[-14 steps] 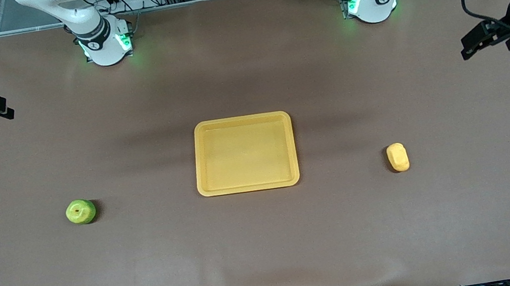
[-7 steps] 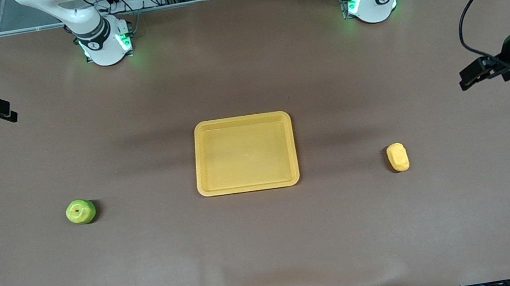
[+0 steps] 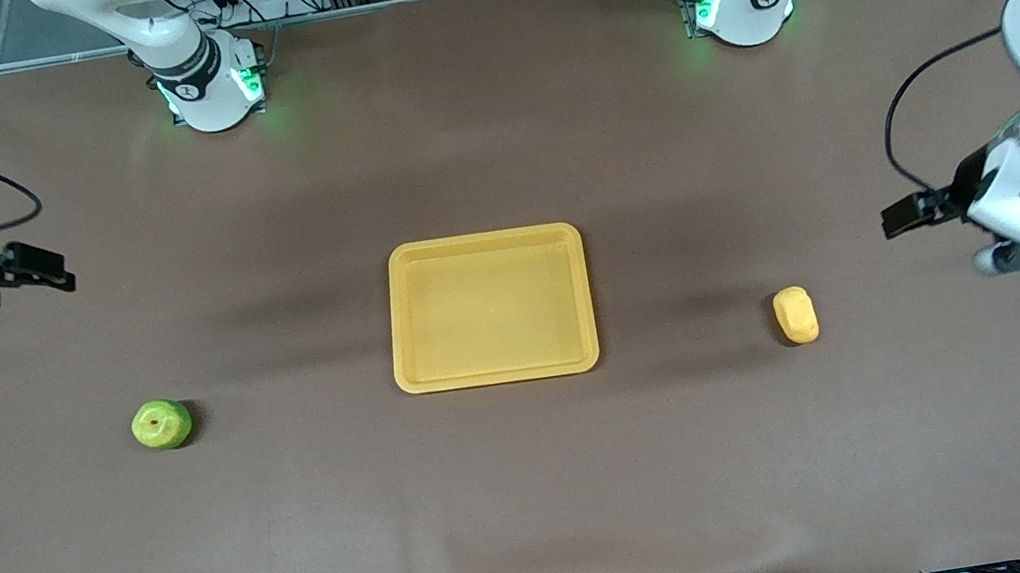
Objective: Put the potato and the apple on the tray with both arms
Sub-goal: 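Reach the right gripper to the apple while the left gripper reaches the potato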
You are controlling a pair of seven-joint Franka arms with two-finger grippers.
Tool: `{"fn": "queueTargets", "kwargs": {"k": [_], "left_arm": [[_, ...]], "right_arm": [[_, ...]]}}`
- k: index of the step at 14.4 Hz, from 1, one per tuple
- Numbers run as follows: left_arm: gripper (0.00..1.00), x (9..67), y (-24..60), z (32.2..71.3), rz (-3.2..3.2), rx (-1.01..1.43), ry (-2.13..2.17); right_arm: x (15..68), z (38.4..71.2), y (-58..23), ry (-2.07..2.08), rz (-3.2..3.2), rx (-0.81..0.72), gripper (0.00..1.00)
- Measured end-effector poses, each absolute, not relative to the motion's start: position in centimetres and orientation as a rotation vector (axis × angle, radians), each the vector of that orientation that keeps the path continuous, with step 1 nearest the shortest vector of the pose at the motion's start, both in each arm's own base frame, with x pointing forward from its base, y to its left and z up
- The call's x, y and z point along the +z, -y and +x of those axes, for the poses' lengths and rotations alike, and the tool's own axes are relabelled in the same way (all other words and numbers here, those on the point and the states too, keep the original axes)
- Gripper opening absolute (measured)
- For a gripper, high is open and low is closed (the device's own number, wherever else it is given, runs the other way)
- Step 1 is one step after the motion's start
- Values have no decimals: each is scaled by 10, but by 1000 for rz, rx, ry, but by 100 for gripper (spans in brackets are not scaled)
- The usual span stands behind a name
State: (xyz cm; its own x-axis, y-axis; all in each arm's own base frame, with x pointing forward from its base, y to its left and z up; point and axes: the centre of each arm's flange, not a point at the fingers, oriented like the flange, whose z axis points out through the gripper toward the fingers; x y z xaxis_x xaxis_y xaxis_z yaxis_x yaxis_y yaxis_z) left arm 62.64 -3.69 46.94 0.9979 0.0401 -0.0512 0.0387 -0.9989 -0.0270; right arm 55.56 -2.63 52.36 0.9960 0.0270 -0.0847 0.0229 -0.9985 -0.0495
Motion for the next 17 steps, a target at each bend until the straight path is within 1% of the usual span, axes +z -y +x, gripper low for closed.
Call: {"fn": "queueTargets", "kwargs": {"k": [6, 12, 15, 17], "left_arm": [[100, 374, 45, 638, -3128, 78, 41], [100, 314, 63, 644, -3137, 98, 53], [100, 280, 71, 639, -3148, 45, 53], [100, 259, 71, 634, -3150, 58, 56]], "right_arm": [[452, 585, 38, 5, -3098, 132, 100], [378, 599, 52, -1, -3112, 75, 100], [334, 611, 55, 20, -3123, 31, 100], [307, 619, 57, 42, -3143, -18, 100]]}}
